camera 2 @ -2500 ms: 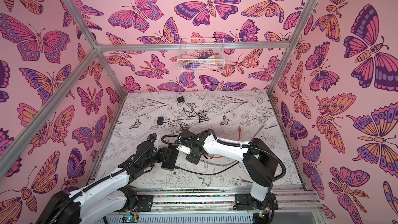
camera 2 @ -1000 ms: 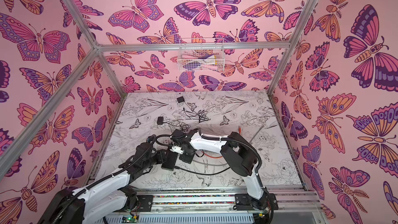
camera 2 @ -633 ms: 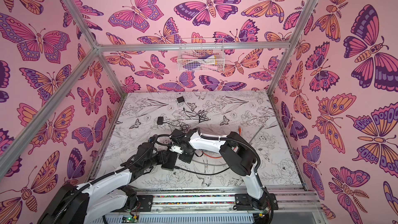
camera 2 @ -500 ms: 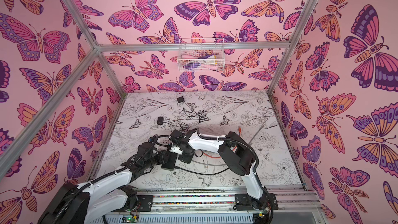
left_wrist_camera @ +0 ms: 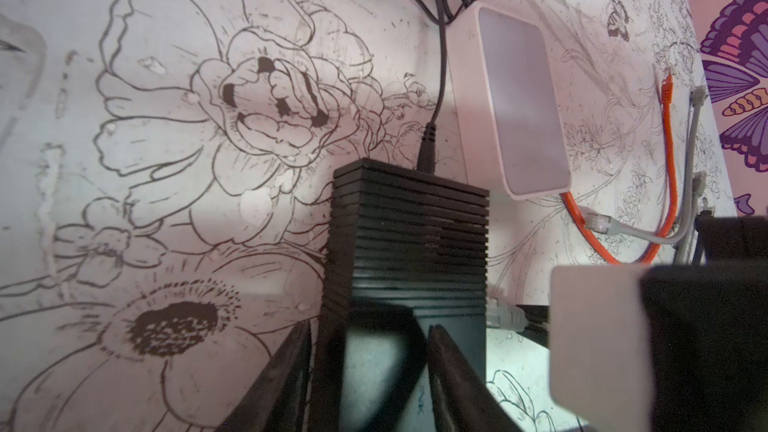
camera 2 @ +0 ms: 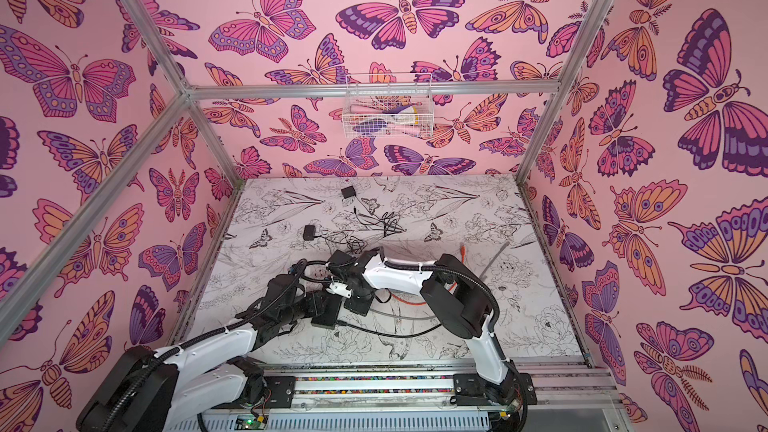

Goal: Insert the plug into the switch port

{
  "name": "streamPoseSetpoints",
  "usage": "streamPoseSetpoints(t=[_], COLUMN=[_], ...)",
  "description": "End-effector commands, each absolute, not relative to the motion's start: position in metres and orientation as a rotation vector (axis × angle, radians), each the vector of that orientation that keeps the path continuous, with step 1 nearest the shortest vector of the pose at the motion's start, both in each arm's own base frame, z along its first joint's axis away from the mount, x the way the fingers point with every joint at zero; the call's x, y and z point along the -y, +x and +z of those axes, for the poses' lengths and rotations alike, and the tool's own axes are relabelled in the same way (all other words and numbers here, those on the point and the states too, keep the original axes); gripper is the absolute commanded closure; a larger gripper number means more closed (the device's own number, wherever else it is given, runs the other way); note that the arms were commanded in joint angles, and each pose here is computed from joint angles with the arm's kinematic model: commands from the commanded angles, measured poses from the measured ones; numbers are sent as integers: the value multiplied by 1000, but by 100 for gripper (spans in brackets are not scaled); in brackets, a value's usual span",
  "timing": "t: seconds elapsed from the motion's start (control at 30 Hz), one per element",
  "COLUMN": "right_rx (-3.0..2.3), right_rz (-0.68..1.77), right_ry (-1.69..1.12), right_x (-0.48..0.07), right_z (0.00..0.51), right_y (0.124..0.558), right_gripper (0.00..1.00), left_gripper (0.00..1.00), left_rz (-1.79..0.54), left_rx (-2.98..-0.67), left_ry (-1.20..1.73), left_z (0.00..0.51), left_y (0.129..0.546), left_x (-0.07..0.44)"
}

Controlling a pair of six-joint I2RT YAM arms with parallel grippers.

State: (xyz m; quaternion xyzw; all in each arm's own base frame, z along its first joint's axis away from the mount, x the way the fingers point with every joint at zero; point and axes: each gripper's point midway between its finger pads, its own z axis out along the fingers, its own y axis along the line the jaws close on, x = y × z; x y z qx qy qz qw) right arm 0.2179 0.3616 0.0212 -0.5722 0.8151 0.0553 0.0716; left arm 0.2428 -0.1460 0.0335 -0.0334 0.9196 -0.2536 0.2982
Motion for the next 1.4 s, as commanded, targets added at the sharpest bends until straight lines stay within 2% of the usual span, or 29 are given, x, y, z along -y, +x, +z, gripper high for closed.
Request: streamPoseSetpoints(t=[0.0, 0.7, 1.37], right_rx=[-2400, -2364, -2234], right_rz=[179, 226, 187], right_ry=[-1729, -1768, -1702], right_x=[-372, -377, -382], right_z=[36, 32, 53], right_y=[222, 210, 227], right_gripper=[100, 100, 100], left_gripper=[52, 53, 55], left_rz=[-673, -698, -770], left_rx=[-2444, -2467, -2506], left_ry=[-72, -32, 47], left_z=[29, 27, 24], left_y=[239, 237, 232], left_x=[144, 150, 163])
